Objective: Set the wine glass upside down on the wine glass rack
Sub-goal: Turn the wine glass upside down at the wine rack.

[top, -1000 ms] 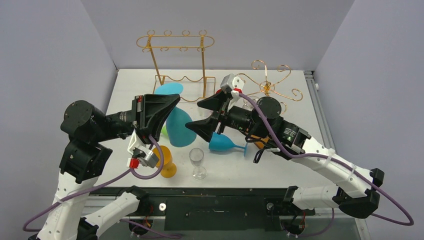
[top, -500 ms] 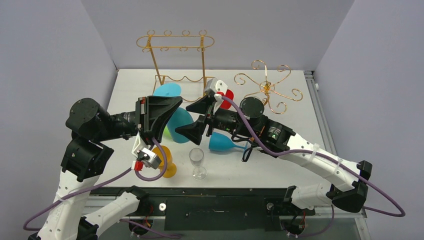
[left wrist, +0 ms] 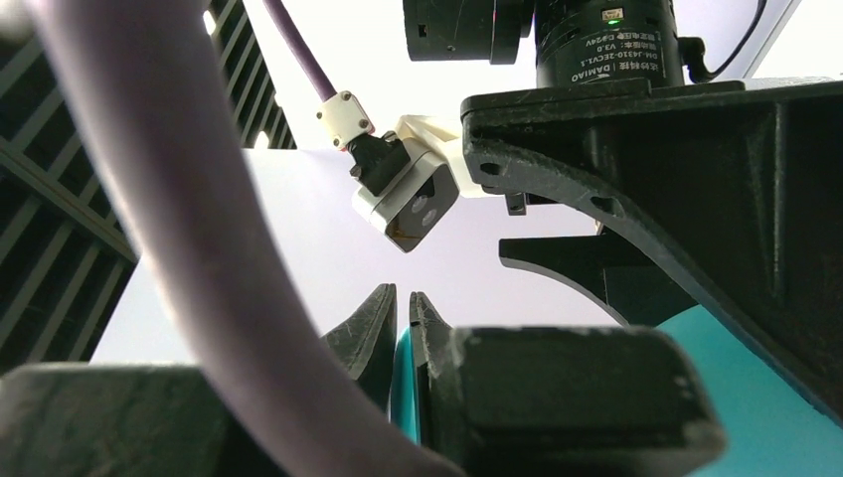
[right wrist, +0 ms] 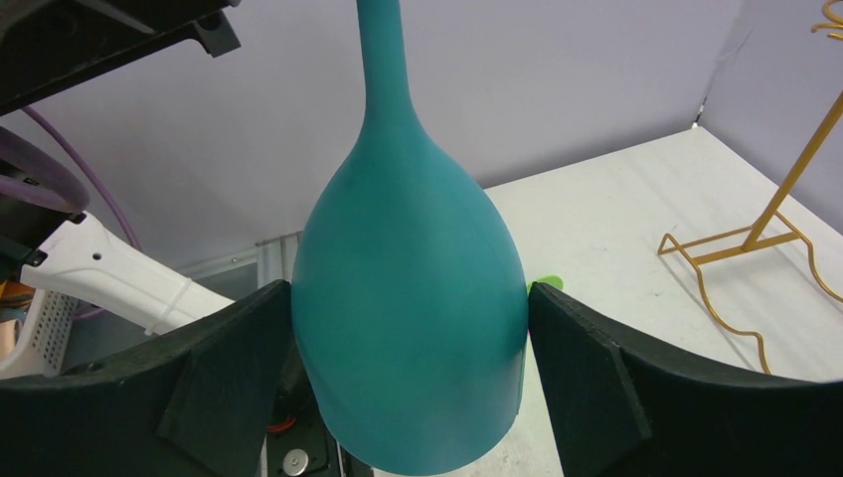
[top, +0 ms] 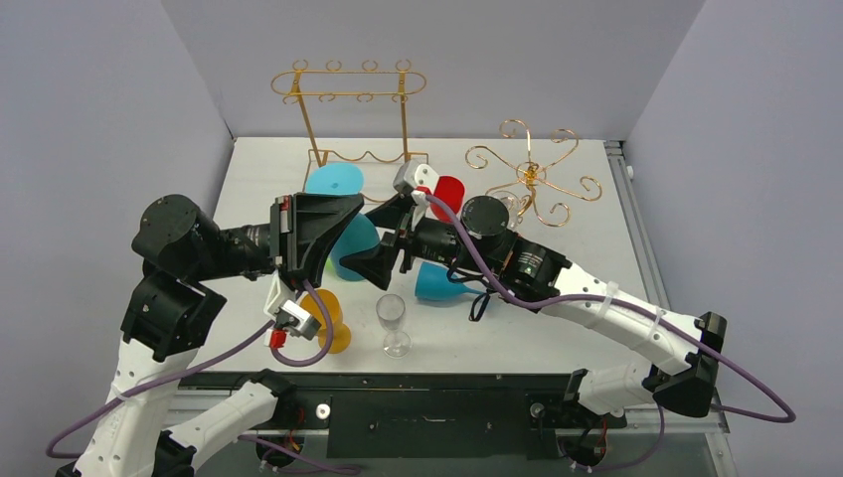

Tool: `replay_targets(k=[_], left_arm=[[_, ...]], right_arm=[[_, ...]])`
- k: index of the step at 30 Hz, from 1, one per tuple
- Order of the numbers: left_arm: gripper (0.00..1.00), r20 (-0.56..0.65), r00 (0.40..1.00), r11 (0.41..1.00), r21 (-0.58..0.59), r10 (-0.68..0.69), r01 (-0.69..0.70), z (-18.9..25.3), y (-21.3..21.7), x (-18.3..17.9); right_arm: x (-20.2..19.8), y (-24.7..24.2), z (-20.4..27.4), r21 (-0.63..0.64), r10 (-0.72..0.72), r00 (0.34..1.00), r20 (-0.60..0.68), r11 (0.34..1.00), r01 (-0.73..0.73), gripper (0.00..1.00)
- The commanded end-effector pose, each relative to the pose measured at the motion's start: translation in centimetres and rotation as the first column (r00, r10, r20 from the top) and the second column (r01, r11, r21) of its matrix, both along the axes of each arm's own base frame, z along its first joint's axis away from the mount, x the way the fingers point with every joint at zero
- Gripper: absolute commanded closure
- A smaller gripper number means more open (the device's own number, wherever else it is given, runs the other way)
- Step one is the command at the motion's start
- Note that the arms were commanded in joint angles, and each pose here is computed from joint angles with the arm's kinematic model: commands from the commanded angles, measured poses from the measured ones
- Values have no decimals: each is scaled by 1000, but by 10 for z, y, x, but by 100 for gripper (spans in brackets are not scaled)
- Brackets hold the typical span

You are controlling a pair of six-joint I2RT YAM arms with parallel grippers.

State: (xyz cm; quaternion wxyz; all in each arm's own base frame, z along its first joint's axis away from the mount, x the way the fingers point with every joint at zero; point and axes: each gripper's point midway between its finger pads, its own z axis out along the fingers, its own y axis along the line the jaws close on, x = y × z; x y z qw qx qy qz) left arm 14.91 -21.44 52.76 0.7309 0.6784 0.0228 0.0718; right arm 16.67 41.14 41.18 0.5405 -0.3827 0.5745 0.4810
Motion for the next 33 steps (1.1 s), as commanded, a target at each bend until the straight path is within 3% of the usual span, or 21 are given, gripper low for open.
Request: replay_targets(k=[1, 15, 20, 25, 26, 29, 33], left_arm=[[100, 118, 993, 1000, -15, -8, 10, 17, 3, -11], [100, 168, 986, 999, -38, -7, 14, 27, 7, -18], [100, 166, 986, 999, -40, -4, 11, 27, 7, -18], [100, 180, 984, 995, -99, -4, 22, 36, 9, -21], [93, 183, 983, 993, -116, -4, 25, 38, 10, -21], [53, 177, 984, 990, -143, 3, 23, 43, 11, -21], [18, 175, 984, 986, -167, 11, 18, 48, 13, -21]], right_arm=[[-13, 7, 15, 62, 73, 997, 29, 995, -75, 18], [-17, 21, 15, 64, 124, 992, 9, 990, -124, 18], [-12, 12, 33, 117, 78, 995, 55, 990, -84, 35], [-8, 1, 45, 144, 27, 995, 98, 989, -41, 41], [-7, -1, 48, 149, 15, 994, 104, 988, -31, 42], [-3, -9, 55, 152, -19, 992, 123, 988, 0, 42], [7, -23, 62, 154, -81, 987, 139, 986, 59, 41]])
